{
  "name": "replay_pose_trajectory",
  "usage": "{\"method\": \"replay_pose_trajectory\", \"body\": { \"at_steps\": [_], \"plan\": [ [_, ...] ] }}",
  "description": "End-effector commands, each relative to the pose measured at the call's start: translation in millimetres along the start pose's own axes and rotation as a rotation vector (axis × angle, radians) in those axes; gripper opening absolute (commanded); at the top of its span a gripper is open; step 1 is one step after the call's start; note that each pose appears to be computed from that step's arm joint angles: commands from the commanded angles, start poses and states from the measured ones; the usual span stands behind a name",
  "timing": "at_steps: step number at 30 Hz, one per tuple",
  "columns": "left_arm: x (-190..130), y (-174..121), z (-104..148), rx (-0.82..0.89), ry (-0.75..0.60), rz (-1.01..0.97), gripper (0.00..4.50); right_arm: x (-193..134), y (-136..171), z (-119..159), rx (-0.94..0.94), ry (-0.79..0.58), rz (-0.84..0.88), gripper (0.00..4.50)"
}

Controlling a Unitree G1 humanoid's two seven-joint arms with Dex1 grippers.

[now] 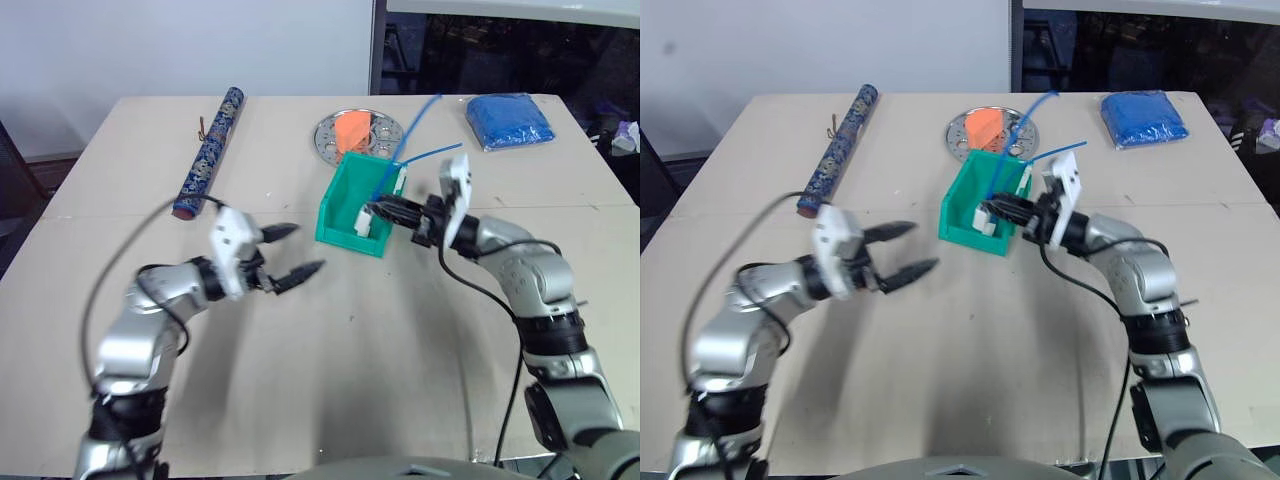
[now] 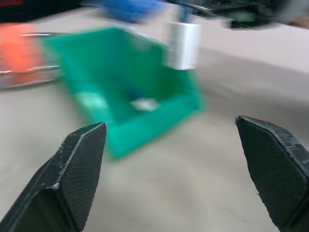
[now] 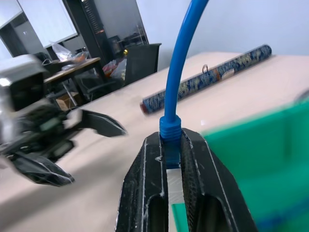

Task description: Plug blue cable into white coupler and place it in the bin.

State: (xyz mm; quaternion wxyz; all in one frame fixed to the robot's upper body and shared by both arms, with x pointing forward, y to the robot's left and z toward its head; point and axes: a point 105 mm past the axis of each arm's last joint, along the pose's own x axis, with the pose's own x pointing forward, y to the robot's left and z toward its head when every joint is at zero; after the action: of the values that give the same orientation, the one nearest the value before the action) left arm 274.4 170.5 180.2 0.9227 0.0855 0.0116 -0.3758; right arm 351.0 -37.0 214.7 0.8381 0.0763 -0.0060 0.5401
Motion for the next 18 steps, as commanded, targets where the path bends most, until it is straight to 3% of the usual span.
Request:
{"method": "replay_pose_trajectory", "body": {
  "at_steps": [1, 2, 3, 4, 5, 7, 11, 16, 18],
  "plan": [
    [-1.4, -7.1, 16.7, 0.005, 0.000, 0.053, 4.50, 11.7, -37.9, 7.9, -0.032, 0.033, -0.198, 1.49],
    [-0.3, -8.0, 17.8, 0.000, 0.002, 0.058, 4.50, 11.9, -49.0, 10.3, -0.049, 0.030, -0.256, 2.09],
    [1.2, -8.1, 18.3, -0.004, 0.004, 0.067, 4.50, 7.2, -67.7, 21.0, -0.090, -0.006, -0.357, 2.35],
    [2.1, -8.4, 18.1, -0.007, 0.006, 0.075, 4.50, 1.3, -82.3, 32.4, -0.118, -0.054, -0.440, 3.01],
    [1.6, -8.3, 15.2, -0.007, 0.020, 0.086, 4.50, -7.2, -92.7, 43.6, -0.148, -0.101, -0.500, 3.18],
    [-2.1, -9.9, 6.4, -0.004, 0.055, 0.100, 4.50, -25.2, -103.4, 56.3, -0.197, -0.165, -0.569, 4.06],
    [-12.6, -21.6, -14.1, -0.006, 0.130, 0.115, 4.50, -61.9, -89.9, 55.5, -0.264, -0.249, -0.519, 4.06],
    [-27.8, -36.8, -50.3, -0.010, 0.208, 0.206, 4.50, -115.3, -31.1, -7.1, -0.280, -0.128, -0.269, 4.06],
    [-36.9, -48.8, -63.5, -0.052, 0.198, 0.232, 4.50, -149.4, -12.7, -44.9, -0.249, -0.020, -0.225, 4.06]
  ]
}}
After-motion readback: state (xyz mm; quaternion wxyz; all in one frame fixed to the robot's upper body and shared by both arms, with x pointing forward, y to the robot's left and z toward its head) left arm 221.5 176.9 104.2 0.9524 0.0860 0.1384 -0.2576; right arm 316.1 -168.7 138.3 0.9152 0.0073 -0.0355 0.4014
